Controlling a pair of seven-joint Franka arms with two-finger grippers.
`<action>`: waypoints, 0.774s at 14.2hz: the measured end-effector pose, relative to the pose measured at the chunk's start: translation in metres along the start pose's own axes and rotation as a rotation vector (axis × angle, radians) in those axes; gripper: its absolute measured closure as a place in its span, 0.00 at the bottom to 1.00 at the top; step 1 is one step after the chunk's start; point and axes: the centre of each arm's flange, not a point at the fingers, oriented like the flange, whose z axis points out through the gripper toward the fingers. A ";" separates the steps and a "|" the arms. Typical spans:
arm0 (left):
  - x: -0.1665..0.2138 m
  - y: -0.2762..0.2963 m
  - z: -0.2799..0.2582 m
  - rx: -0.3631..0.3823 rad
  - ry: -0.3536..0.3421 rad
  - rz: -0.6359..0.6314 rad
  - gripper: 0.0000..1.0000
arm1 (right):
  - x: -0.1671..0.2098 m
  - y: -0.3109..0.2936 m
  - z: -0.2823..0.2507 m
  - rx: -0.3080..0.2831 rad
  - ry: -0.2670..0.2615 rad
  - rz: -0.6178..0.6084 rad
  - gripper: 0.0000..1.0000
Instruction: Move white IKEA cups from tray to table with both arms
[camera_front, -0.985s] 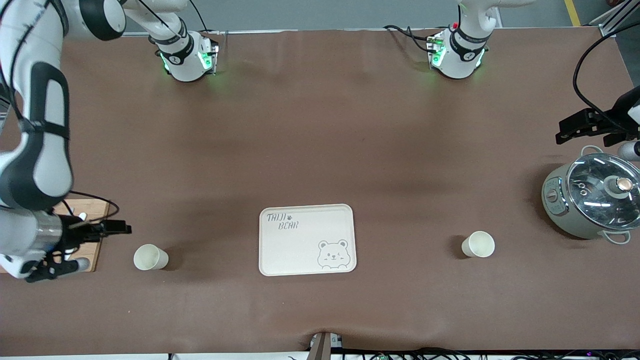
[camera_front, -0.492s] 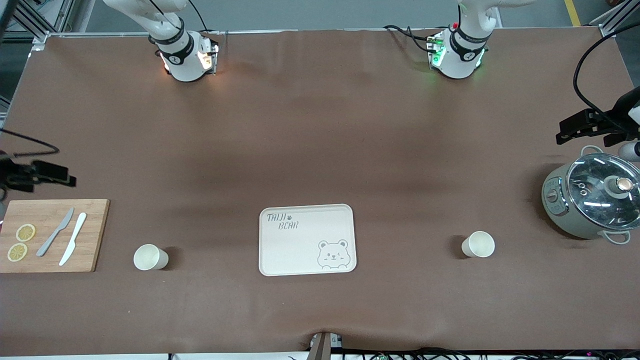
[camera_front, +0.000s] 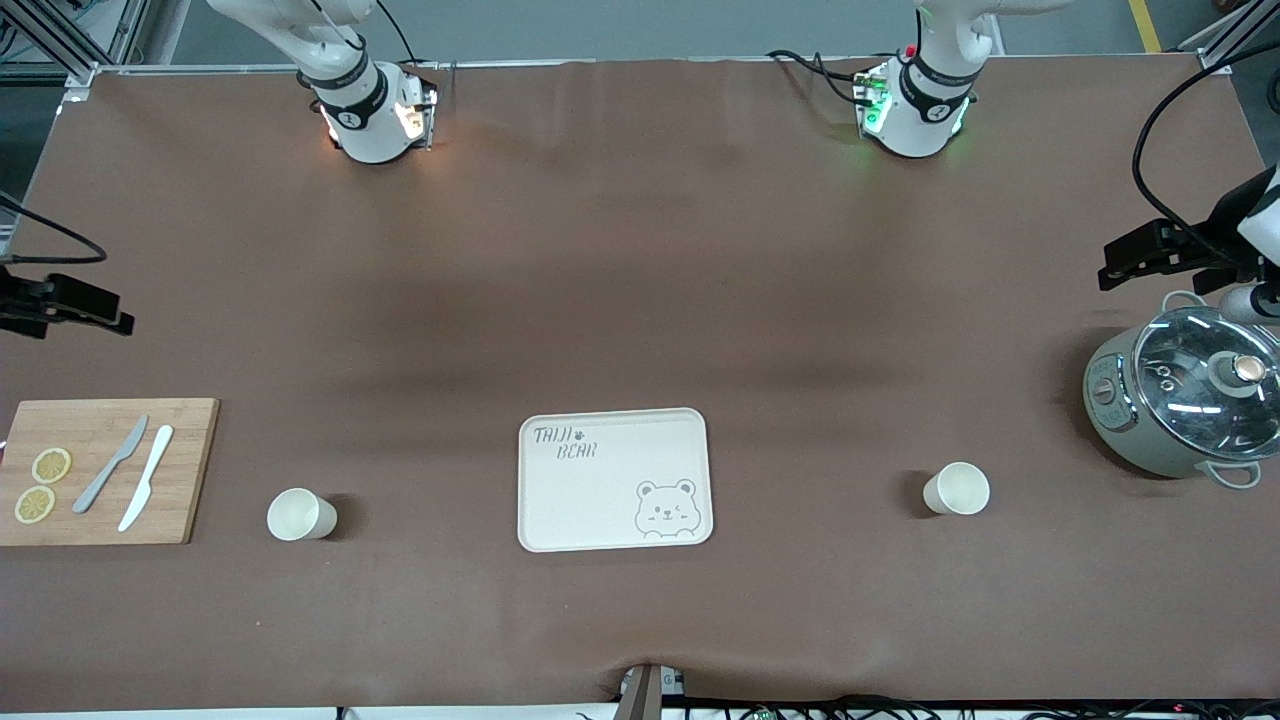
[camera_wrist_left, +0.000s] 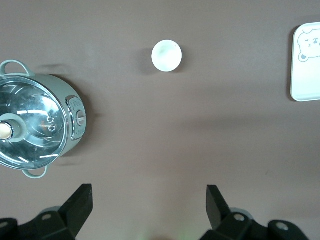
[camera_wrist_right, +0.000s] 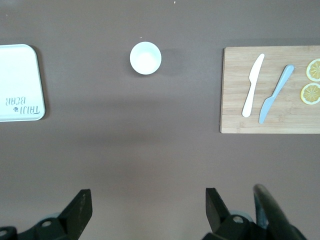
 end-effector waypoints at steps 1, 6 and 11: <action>0.000 0.000 0.000 0.000 0.000 -0.001 0.00 | -0.004 0.000 0.005 0.000 -0.002 0.002 0.00; 0.000 0.004 0.000 -0.001 -0.001 -0.014 0.00 | -0.021 -0.003 -0.009 -0.002 0.010 0.006 0.00; 0.000 0.010 0.000 -0.002 0.000 -0.007 0.00 | -0.025 -0.003 -0.014 -0.002 0.012 0.016 0.00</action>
